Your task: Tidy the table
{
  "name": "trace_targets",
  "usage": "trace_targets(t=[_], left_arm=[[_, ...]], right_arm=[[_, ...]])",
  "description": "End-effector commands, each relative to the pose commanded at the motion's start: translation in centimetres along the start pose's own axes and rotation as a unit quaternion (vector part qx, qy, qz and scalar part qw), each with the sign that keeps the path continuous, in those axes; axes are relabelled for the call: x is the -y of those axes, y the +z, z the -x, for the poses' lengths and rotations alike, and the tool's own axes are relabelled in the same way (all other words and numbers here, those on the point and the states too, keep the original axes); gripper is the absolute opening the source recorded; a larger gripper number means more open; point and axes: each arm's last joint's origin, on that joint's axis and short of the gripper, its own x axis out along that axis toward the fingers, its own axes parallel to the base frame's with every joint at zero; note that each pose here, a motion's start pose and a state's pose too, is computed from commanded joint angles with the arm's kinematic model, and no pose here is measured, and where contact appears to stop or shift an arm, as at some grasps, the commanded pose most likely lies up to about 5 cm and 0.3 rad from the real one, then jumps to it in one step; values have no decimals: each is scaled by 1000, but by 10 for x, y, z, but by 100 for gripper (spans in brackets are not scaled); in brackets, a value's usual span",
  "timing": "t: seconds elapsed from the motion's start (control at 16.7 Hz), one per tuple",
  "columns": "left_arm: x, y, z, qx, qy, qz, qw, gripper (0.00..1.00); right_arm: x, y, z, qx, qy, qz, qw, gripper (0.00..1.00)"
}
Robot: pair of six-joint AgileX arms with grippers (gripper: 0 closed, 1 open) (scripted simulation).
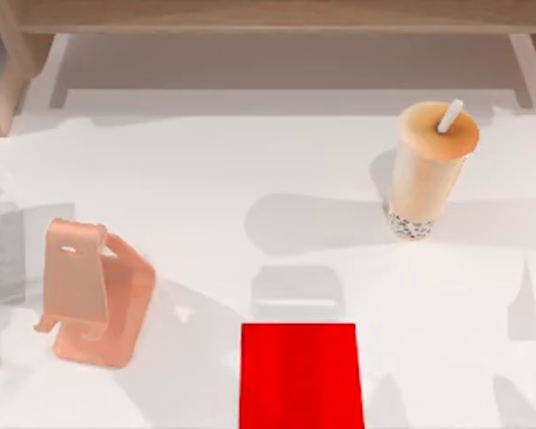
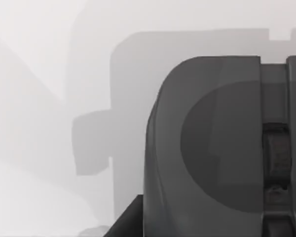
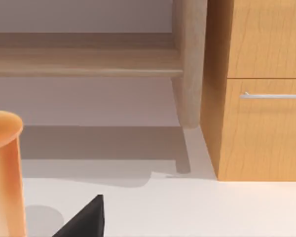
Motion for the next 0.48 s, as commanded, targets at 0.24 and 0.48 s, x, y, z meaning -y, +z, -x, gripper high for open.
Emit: trace_targets(t=[0.24, 0.48], left_arm=[[2, 4, 20, 2, -1, 2, 1000, 0], [2, 4, 67, -6, 5, 0, 1000, 0]], right_arm=[[0, 0, 0, 0, 0, 0, 1000, 100], [0, 0, 0, 0, 0, 0, 1000, 100]])
